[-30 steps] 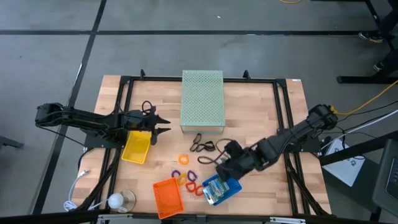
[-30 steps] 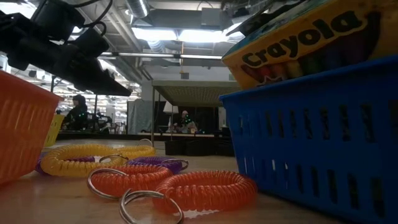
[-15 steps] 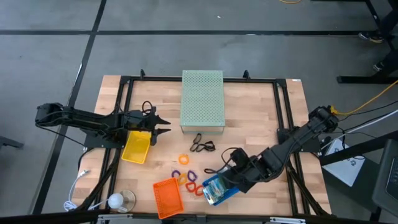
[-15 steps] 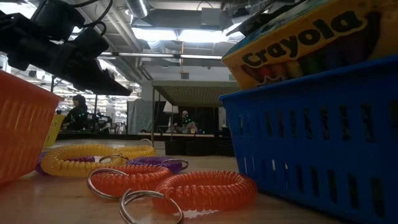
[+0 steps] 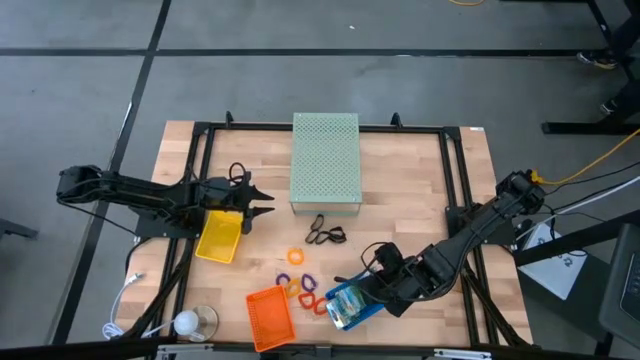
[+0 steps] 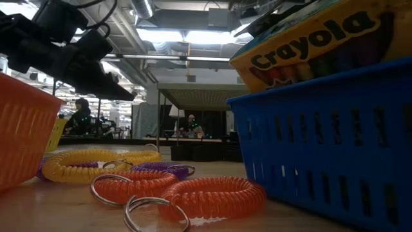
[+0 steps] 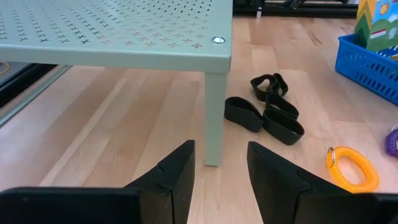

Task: Pick & Place Office Desk Supplies
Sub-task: Put the crayon box into the blue bin

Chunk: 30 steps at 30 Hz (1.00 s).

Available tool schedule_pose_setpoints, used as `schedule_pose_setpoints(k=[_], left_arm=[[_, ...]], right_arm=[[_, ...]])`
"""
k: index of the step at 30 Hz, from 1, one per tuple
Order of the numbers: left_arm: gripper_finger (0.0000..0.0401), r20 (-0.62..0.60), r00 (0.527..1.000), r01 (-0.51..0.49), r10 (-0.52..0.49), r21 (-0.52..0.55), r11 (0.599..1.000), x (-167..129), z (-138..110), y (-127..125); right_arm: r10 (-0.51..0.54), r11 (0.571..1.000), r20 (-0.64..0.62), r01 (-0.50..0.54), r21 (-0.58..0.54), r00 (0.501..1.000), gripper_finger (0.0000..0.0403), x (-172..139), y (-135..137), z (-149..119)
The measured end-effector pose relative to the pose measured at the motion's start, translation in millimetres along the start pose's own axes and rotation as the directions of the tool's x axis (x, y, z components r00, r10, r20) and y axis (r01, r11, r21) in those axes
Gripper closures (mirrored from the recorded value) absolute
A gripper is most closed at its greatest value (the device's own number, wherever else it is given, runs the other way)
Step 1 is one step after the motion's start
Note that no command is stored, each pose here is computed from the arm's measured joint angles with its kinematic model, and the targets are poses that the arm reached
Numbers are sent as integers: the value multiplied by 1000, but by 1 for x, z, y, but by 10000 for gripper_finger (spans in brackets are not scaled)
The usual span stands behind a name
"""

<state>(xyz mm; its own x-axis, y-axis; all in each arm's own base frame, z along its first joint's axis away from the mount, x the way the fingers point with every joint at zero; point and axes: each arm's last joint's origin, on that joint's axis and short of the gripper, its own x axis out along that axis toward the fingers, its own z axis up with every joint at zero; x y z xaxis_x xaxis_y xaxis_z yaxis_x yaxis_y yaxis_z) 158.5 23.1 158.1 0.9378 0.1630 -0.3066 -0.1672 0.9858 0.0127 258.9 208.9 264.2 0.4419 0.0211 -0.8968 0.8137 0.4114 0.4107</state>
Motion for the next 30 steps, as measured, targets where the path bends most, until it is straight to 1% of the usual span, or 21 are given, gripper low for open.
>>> schedule_pose_setpoints(k=[11, 15, 21, 25, 30], left_arm=[[258, -35, 999, -1, 0, -18, 1000, 0, -3, 0], [258, -37, 999, 1, -2, -18, 1000, 0, -4, 0], [258, -36, 999, 2, -2, -18, 1000, 0, -4, 0], [258, -40, 999, 2, -2, -17, 1000, 0, -4, 0], [258, -40, 999, 2, -2, -16, 1000, 0, -4, 0]], right_arm=[[2, 1000, -4, -2, -11, 1000, 403, 24, 3, -4], [2, 1000, -19, -3, -25, 1000, 403, 39, 7, -5], [31, 999, -64, -34, -34, 997, 403, 63, 16, -7], [9, 999, -68, -12, -48, 998, 403, 75, 16, -10], [-12, 999, -64, 9, -38, 998, 403, 79, 14, -14]])
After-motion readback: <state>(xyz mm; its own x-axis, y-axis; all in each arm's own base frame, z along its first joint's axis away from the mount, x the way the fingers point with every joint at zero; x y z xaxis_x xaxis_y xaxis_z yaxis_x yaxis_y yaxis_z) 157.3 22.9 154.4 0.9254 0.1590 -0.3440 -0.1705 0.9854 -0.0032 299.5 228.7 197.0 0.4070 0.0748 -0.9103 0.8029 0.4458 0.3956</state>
